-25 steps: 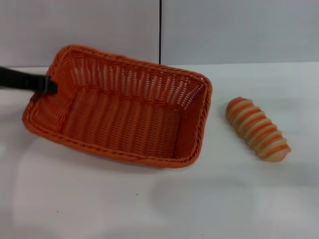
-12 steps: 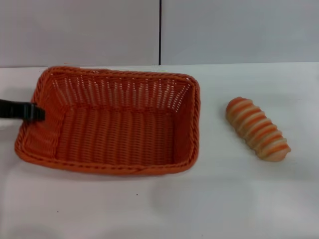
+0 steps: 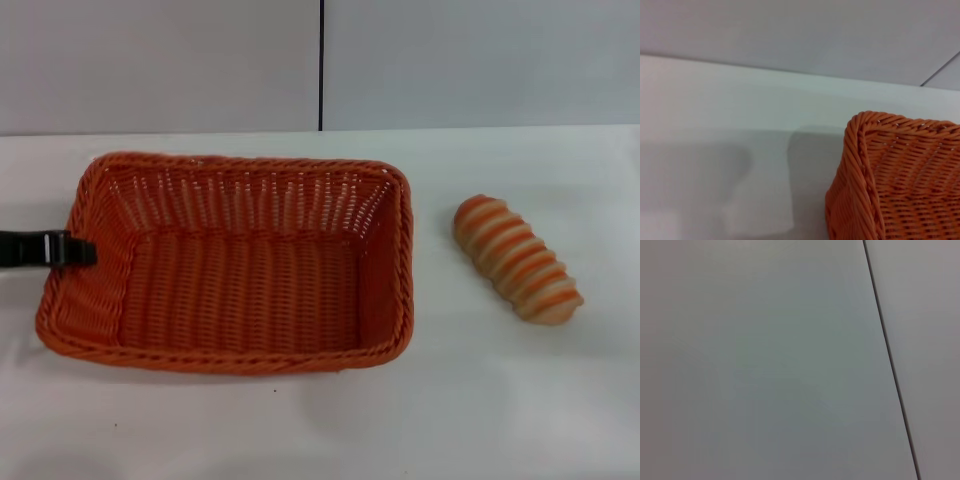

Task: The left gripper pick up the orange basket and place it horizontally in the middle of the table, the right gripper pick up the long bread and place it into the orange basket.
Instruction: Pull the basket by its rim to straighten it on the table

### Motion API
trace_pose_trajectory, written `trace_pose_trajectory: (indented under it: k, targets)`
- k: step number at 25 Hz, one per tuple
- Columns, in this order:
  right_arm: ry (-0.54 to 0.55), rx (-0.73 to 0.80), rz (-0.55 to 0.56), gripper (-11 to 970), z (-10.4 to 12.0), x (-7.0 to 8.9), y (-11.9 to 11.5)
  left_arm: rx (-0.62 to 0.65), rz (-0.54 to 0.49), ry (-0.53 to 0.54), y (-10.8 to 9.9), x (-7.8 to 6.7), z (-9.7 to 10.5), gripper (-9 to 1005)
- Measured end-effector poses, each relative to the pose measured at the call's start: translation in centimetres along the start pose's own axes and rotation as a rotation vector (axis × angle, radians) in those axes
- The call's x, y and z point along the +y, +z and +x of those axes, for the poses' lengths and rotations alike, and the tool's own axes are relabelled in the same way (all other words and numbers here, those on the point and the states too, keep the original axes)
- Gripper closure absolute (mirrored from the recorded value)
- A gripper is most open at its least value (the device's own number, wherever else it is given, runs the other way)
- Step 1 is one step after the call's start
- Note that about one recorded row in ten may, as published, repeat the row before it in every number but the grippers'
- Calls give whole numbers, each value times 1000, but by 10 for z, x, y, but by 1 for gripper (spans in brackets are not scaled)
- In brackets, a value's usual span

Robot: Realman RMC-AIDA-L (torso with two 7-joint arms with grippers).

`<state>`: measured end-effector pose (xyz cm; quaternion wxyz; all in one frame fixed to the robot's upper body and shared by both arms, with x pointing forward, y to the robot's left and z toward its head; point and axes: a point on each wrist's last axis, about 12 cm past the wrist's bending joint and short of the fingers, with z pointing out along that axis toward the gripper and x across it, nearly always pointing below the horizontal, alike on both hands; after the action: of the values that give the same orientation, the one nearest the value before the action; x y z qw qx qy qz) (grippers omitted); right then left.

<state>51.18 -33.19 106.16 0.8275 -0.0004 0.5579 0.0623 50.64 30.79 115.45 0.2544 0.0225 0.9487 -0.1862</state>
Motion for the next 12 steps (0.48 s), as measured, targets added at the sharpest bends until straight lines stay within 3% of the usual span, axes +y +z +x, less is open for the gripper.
trace_pose_trajectory:
  k: [1,12]
  targets:
    - [1,3,1,314,1,0,0,4,-7,-17,-2,4,11,827]
    - [4,12,2,317,2,1,0,-16,-2,-38,-3,7,21,828]
